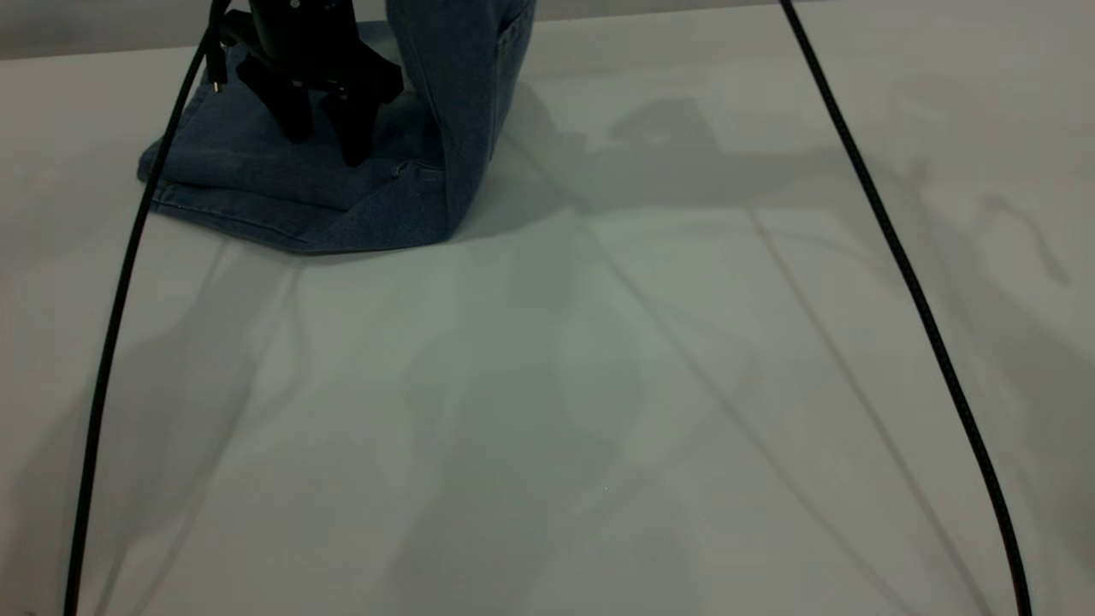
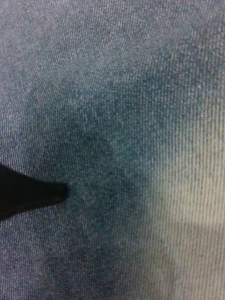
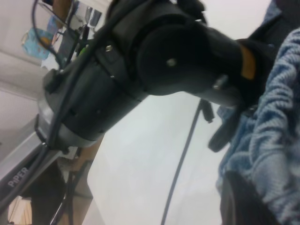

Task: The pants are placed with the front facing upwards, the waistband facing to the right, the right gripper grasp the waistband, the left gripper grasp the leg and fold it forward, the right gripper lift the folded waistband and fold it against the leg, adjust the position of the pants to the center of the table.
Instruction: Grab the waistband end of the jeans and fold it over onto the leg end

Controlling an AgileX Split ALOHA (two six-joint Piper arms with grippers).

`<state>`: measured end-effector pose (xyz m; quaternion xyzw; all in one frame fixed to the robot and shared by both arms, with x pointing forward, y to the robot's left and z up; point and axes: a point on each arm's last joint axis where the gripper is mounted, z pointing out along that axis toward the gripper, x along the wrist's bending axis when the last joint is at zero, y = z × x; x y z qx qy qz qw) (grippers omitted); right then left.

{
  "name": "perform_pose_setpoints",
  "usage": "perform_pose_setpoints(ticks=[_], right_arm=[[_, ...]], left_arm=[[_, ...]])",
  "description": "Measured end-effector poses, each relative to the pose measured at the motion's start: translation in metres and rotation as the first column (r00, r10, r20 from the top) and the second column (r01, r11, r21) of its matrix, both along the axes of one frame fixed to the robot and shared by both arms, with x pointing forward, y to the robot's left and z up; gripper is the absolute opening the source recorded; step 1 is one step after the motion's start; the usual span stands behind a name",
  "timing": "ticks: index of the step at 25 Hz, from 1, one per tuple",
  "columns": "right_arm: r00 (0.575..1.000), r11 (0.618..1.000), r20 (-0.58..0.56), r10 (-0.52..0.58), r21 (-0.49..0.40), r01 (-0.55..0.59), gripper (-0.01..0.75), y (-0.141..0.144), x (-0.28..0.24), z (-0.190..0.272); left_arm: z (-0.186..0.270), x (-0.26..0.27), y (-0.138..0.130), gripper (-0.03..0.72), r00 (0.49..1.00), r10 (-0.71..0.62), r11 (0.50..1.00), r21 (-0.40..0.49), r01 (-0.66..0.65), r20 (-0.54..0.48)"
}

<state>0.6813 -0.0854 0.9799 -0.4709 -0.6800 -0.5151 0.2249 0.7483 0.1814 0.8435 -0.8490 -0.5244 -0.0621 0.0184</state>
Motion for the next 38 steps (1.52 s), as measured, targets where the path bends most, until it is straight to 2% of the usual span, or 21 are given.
perform_pose_setpoints(ticks=[6,11,15,28,32,38], right_arm=[[1.000,1.000,0.004,0.006,-0.003,-0.006,0.098,0.005,-0.002,0.000],[1.000,1.000,0.003,0.001,-0.003,-0.001,0.098,0.005,-0.002,0.000],[1.000,1.000,0.004,-0.006,-0.004,0.006,0.098,0.005,-0.001,0.000],[1.000,1.000,0.012,-0.025,-0.012,0.025,0.098,0.004,0.001,0.000],[0.999,0.999,0.018,-0.028,-0.018,0.028,0.098,0.010,0.000,-0.001],[0.999,0.998,0.011,-0.033,-0.045,0.033,0.098,0.026,-0.002,-0.018]], left_arm=[[0.001,0.000,0.000,0.493,1.000,0.000,1.000,-0.001,0.000,0.000],[0.018,0.002,0.000,0.493,1.000,0.002,1.000,-0.006,-0.002,0.026],[0.050,0.004,0.001,0.493,0.996,0.001,1.000,-0.015,0.000,0.093],[0.144,0.004,0.040,0.493,0.958,0.048,0.998,0.015,-0.055,0.283],[0.190,-0.005,0.046,0.493,0.928,0.045,0.998,0.026,-0.059,0.369],[0.258,-0.028,0.050,0.493,0.871,0.059,0.998,-0.015,-0.059,0.487]])
